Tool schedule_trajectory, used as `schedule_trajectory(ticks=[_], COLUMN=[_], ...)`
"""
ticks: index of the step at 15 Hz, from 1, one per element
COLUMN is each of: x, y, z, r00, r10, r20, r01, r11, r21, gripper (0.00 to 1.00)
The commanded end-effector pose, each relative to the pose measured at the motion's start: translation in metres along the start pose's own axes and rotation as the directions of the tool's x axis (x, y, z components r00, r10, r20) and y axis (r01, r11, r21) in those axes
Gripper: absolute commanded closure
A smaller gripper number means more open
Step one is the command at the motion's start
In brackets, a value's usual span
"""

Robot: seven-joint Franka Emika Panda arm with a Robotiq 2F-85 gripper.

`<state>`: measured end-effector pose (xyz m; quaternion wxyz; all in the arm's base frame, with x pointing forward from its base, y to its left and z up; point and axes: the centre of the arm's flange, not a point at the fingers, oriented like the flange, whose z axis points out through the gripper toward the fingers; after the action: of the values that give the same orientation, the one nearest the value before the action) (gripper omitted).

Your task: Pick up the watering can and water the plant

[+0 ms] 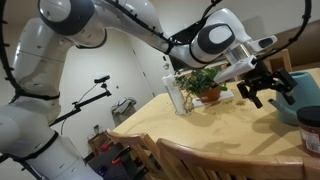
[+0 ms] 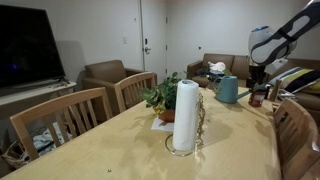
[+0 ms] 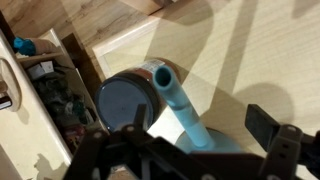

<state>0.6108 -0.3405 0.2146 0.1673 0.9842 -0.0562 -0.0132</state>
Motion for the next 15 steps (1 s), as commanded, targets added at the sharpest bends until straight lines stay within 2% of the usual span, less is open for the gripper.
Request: schedule_trajectory(ticks=[1, 4, 5, 6, 15], x=[0.0122, 0.0137, 0.0136, 0.0138, 0.0128], y=[0.0073, 0.0074, 0.0075, 0.0079, 0.0112], z=[0.0051, 0.0079, 0.008, 0.0081, -0.0004], r00=[1.0, 1.0, 1.0, 1.0, 1.0], r10=[-0.016, -0.011, -0.012, -0.01, 0.0], r20=[0.023, 0.027, 0.024, 0.022, 0.003], r01=[0.016, 0.011, 0.011, 0.009, 0.0], r11=[1.0, 1.0, 1.0, 1.0, 1.0], r21=[0.017, 0.018, 0.018, 0.019, 0.0], gripper=[0.0, 0.0, 0.1, 0.28, 0.95])
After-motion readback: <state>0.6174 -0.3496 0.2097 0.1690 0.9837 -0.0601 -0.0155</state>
